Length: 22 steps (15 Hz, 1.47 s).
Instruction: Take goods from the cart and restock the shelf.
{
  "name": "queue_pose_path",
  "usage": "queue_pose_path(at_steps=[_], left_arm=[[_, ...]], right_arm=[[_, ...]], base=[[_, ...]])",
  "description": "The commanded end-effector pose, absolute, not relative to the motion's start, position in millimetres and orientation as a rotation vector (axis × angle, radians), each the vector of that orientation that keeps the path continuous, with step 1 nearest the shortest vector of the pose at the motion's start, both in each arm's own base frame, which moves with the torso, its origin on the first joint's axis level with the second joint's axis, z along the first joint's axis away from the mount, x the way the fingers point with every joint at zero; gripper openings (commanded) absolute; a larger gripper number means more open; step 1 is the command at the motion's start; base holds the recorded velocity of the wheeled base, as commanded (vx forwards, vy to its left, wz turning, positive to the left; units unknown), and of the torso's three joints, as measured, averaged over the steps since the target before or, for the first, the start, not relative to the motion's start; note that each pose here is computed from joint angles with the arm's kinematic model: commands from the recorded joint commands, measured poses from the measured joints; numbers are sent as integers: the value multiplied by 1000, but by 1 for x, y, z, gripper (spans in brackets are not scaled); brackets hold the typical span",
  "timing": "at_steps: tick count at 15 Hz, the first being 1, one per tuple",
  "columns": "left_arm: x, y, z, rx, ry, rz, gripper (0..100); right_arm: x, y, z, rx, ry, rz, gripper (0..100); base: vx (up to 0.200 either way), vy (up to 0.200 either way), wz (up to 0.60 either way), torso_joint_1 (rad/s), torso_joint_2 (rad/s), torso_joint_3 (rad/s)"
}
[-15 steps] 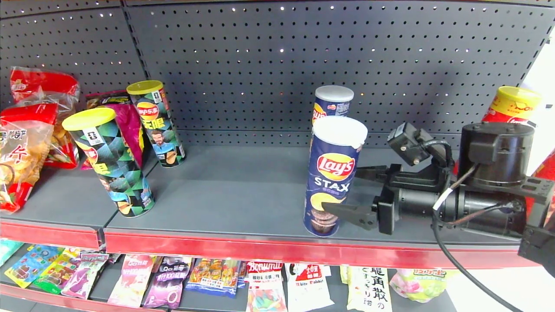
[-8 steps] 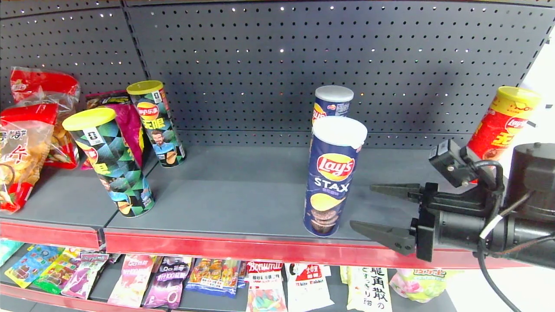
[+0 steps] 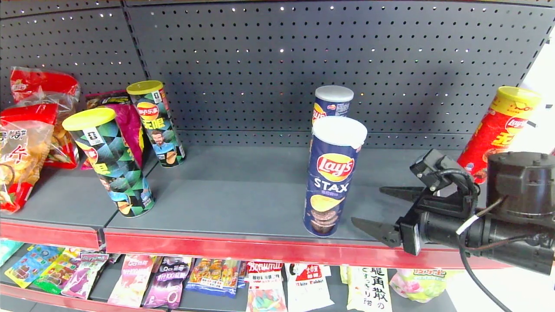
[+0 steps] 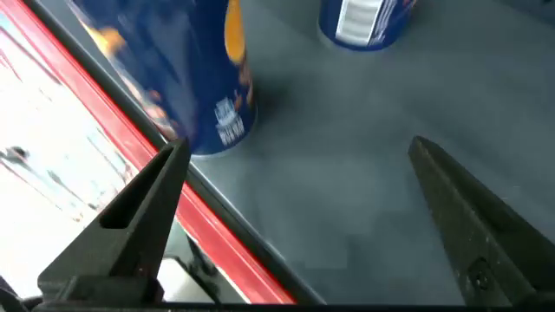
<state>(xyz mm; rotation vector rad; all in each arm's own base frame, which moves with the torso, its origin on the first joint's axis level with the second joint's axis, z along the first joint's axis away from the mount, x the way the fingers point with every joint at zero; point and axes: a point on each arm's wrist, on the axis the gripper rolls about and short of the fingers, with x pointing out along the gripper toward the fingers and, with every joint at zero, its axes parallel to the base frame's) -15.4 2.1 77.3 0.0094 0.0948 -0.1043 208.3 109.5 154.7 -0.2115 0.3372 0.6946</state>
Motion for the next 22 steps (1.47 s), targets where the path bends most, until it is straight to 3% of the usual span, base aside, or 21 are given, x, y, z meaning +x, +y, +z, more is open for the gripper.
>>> queue_pose_path(at_steps=[1, 22], left_arm=[[-15, 2, 77, 9, 96, -104, 100], [-15, 2, 77, 9, 96, -104, 100]], right_arm=[[216, 112, 142, -235, 382, 694, 100], [246, 126, 137, -338, 362, 684, 100]], base=[[0, 0, 0, 0, 0, 0], [0, 0, 0, 0, 0, 0]])
